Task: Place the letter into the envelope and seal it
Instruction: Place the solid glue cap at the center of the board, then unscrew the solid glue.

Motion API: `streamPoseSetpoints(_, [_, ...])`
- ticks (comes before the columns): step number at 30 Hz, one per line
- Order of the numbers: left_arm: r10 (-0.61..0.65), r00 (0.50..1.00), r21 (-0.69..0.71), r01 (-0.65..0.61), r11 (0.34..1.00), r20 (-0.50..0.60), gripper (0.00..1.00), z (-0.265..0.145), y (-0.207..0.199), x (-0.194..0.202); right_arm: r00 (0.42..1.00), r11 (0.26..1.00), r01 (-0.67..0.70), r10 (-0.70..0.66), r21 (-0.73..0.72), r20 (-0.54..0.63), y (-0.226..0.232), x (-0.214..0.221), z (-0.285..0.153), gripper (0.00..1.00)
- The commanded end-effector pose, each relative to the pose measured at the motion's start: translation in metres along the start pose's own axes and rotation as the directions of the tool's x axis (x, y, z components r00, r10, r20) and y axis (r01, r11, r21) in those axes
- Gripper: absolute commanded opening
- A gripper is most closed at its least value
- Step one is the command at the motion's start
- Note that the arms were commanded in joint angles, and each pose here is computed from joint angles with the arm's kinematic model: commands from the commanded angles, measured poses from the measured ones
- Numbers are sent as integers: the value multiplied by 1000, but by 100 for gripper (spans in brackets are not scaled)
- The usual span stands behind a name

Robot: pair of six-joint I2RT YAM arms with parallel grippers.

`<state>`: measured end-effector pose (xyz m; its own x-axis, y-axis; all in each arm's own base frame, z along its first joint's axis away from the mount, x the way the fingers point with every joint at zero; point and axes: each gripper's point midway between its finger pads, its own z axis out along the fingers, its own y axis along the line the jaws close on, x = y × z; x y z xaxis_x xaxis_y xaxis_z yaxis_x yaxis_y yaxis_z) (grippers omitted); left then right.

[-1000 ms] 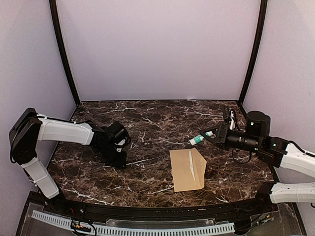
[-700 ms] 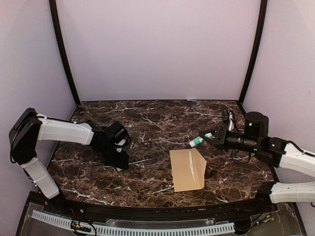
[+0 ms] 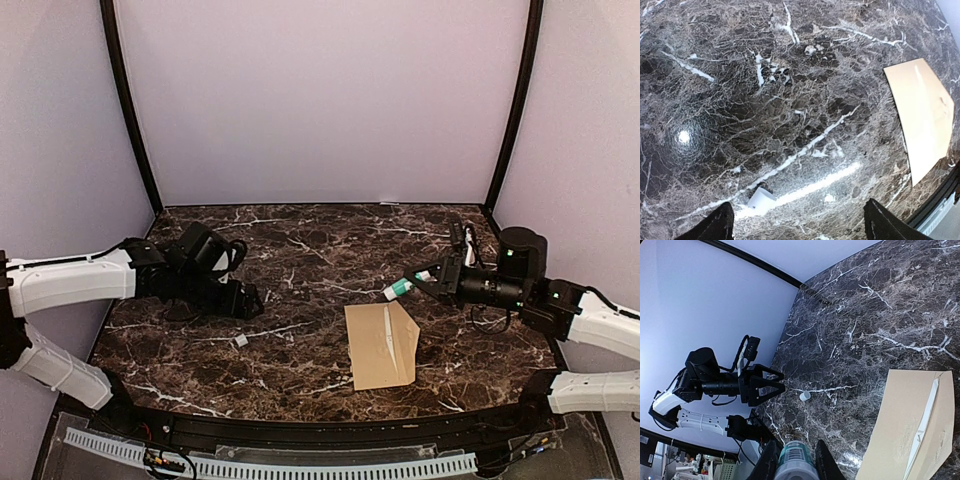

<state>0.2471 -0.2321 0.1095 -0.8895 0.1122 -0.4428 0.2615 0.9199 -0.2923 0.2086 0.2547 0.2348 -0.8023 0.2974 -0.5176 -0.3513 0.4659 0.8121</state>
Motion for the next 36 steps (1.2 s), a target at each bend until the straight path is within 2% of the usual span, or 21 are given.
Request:
streamPoseSetpoints(1, [-67, 997, 16, 66, 998, 48, 90, -5, 5, 1, 1000, 998, 16, -15, -64, 18, 15, -4, -1, 14])
streamPoseSetpoints(3, [-92, 995, 13, 92, 996, 31, 90, 2, 8, 8, 1000, 997, 17, -16, -70, 15, 17, -3, -2, 14])
streamPoseSetpoints(7, [-160, 987, 106, 155, 982, 34, 89, 15, 10, 23, 1000, 997, 18, -17, -73, 16, 18, -1, -4, 14])
streamPoseSetpoints(12, [-249, 967, 147, 241, 959, 43, 88, 13, 16, 31, 1000, 997, 19, -18, -71, 14, 17, 2, -6, 14])
streamPoseSetpoints(18, [-247, 951, 355, 170, 919, 184, 84, -28, -16, 0, 999, 989, 42, -42, -139, 0, 31, 7, -3, 14])
streamPoseSetpoints(20, [-242, 940, 468, 106, 877, 240, 83, -53, -37, -15, 998, 982, 61, -63, -179, -7, 43, 7, -1, 15])
streamPoseSetpoints(24, [-214, 923, 668, -59, 742, 320, 82, -105, -96, -32, 994, 953, 96, -109, -287, -31, 72, 13, 1, 15])
streamPoseSetpoints(27, [-178, 916, 730, -158, 664, 361, 82, -129, -137, -34, 990, 924, 114, -134, -364, -31, 93, 17, -1, 15])
streamPoseSetpoints(31, [-140, 902, 806, -283, 520, 408, 82, -169, -200, -37, 987, 890, 140, -159, -435, -8, 117, 16, -8, 15])
streamPoseSetpoints(36, [-101, 909, 853, -335, 399, 404, 83, -186, -247, -27, 986, 858, 155, -165, -489, 22, 137, 12, -17, 16])
